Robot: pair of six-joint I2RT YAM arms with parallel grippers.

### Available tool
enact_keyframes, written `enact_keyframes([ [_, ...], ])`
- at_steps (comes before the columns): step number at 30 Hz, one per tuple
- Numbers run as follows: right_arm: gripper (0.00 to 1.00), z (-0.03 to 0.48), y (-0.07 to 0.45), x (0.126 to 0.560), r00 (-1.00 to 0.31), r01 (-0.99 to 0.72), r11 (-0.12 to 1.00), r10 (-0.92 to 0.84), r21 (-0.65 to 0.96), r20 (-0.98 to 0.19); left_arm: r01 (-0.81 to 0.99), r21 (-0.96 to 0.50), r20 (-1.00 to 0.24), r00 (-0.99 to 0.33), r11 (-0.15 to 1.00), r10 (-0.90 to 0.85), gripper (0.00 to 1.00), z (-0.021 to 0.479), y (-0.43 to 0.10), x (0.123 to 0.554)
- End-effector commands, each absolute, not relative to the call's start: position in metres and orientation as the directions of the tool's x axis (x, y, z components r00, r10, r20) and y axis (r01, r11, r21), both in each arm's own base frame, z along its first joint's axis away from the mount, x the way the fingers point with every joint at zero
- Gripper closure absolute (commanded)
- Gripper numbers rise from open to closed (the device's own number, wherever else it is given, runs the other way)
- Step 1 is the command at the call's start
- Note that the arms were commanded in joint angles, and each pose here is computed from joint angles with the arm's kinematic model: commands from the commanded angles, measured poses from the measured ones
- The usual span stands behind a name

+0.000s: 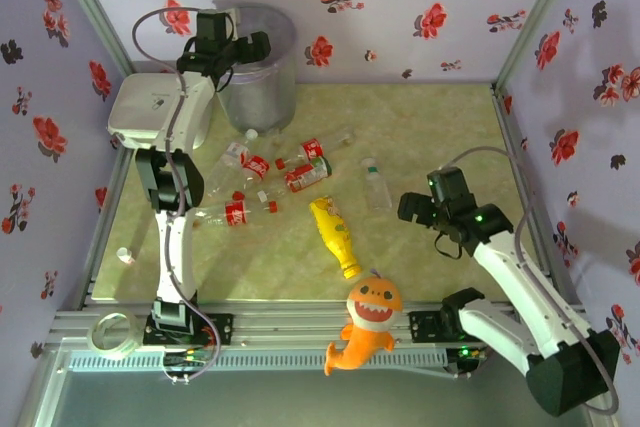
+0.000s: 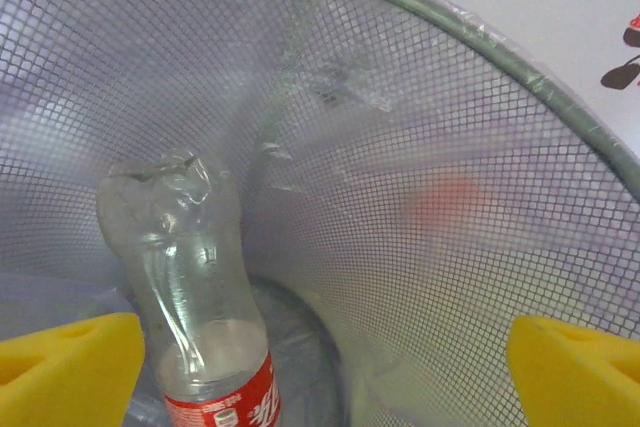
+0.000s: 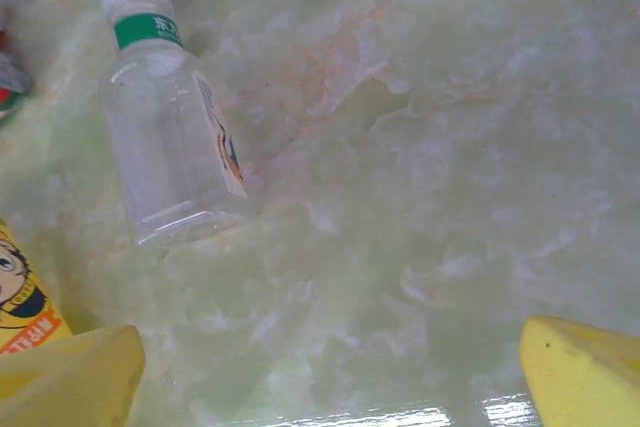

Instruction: Put the plastic bottles in the bin

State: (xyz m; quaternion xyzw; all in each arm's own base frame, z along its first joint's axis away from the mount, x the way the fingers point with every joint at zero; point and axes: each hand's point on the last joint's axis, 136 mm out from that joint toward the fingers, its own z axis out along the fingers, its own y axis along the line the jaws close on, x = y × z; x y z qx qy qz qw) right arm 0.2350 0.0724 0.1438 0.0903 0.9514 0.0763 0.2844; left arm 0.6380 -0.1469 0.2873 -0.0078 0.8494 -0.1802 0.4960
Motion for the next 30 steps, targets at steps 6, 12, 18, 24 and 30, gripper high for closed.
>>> enact_keyframes([
  [6,0.03,0.149,0.109,0.269,-0.829,0.016,0.994,0.071,0.104,-0.555,0.251,-0.274,-0.931,-0.31,0.928,-0.191,0.05,0.43,-0.134,0.582],
  [12,0.03,0.128,0.137,0.297,-0.859,-0.043,0.998,-0.013,0.047,-0.511,0.241,-0.264,-0.923,-0.345,0.934,-0.172,0.05,0.448,-0.123,0.529],
  [18,0.03,0.102,0.155,0.314,-0.888,-0.078,0.996,-0.053,0.036,-0.456,0.214,-0.378,-0.885,-0.37,0.901,-0.284,0.05,0.418,-0.111,0.443],
  [24,0.06,0.07,0.166,0.315,-0.919,-0.091,0.995,-0.065,0.05,-0.389,0.195,-0.467,-0.802,-0.505,0.863,-0.32,0.06,0.349,-0.118,0.373],
  [30,0.07,0.044,0.169,0.319,-0.936,-0.087,0.996,-0.07,0.033,-0.346,0.149,-0.586,-0.662,-0.655,0.796,-0.365,0.06,0.261,-0.135,0.32],
])
